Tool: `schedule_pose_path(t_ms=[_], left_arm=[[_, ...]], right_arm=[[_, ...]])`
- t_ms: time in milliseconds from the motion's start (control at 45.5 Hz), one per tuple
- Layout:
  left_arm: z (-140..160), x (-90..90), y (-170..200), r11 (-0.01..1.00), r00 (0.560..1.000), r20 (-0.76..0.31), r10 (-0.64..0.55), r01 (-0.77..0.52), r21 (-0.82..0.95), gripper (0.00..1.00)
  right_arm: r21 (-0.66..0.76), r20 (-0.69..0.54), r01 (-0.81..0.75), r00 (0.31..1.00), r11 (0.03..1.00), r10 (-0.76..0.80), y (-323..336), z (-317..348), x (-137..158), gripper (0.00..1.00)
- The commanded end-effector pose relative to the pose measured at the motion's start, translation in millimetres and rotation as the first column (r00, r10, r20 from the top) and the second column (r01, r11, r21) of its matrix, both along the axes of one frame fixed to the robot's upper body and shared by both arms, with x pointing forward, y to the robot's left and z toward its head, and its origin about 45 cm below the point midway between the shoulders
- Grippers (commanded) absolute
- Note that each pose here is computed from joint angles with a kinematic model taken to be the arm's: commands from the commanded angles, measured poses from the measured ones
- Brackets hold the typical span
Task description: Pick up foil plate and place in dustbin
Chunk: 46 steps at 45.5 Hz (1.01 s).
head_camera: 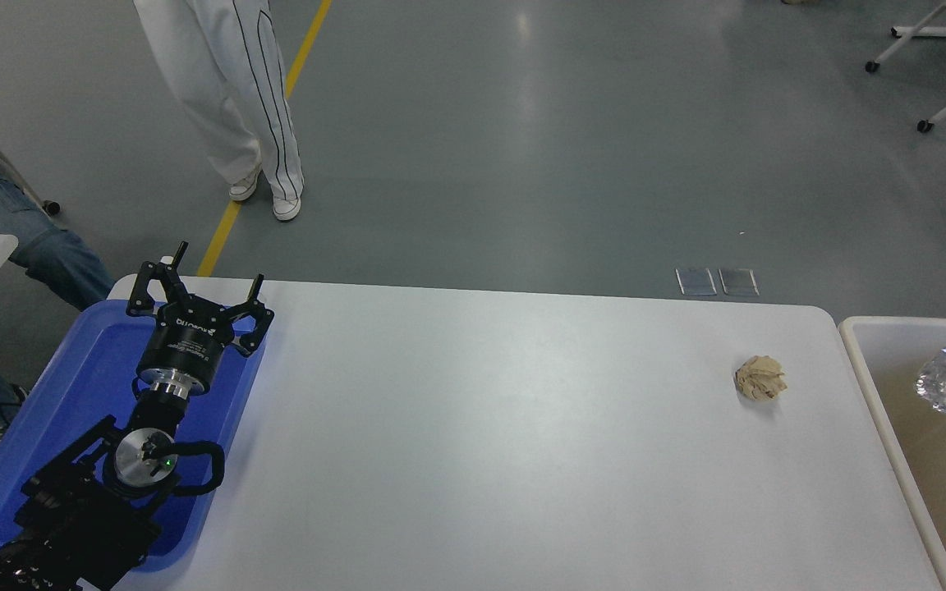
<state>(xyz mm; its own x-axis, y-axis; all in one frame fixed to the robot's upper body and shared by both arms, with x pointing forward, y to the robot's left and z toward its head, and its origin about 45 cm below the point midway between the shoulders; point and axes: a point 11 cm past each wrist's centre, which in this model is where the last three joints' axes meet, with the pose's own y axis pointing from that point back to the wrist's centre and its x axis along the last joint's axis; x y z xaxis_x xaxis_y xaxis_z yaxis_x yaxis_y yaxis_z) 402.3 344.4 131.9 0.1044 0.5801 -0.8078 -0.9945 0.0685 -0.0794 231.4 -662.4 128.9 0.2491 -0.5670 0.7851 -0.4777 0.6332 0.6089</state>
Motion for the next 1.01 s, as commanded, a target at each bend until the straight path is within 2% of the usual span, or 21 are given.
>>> schedule_pose_path(t_ms=[0, 352, 989], left_arm=[[0.1, 0.0, -0.1, 1.000, 1.000, 0.000, 0.000, 0.000, 0.000, 1.00], [0.1, 0.0, -0.1, 1.000, 1.000, 0.000, 0.000, 0.000, 0.000, 1.00], [0.1, 0.0, -0.2, 1.000, 1.000, 0.000, -0.001, 0.001, 0.001, 1.00]], right_arm=[[-0.036, 0.071, 0.050, 0.996, 0.998, -0.048, 7.7, -20.3, -5.7, 0.00], [-0.026, 0.109, 0.097, 0.990, 0.995, -0.093, 16.1, -35.7, -13.9, 0.00], [-0.039, 0.086, 0.120, 0.990, 0.992, -0.116, 16.7, -40.9, -19.7, 0.01]])
